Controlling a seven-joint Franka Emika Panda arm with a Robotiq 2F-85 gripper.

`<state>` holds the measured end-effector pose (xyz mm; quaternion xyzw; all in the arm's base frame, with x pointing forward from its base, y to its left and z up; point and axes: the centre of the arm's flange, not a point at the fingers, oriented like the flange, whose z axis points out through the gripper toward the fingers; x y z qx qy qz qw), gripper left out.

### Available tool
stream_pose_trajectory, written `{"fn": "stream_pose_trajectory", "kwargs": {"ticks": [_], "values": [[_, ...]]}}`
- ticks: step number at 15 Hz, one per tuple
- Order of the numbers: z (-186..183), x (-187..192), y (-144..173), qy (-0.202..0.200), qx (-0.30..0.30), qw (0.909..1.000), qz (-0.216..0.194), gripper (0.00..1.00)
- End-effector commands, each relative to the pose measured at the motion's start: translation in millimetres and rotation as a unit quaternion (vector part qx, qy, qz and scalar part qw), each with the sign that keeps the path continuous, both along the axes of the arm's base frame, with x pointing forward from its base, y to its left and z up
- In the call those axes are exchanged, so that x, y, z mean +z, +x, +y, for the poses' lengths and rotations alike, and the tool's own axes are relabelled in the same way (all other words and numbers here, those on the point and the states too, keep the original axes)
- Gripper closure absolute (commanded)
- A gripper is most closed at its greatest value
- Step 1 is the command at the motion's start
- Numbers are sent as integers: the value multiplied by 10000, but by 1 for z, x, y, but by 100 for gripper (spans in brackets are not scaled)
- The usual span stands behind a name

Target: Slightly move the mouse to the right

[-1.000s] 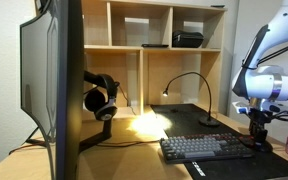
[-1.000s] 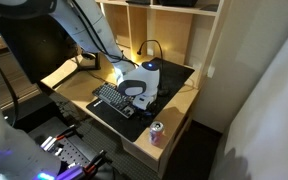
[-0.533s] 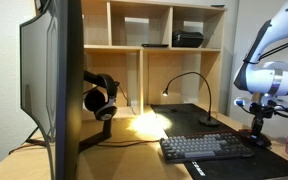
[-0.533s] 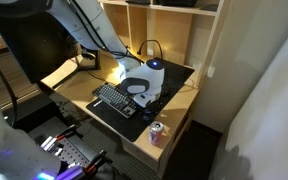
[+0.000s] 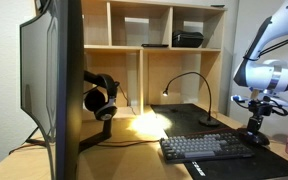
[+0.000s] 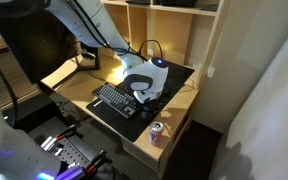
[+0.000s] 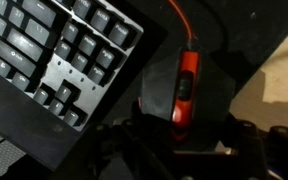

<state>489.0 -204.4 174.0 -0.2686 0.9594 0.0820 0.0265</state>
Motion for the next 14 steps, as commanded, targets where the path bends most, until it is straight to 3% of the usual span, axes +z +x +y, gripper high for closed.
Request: {"fn": "stream_pose_trajectory", "kwargs": {"ticks": [1,5,14], "values": [[-20,-14,10,314,-453,9982,250,56],[-31,-19,15,481,-843,9948,320,56],[-5,-31,24,206,-1172,9915,529,56]]}}
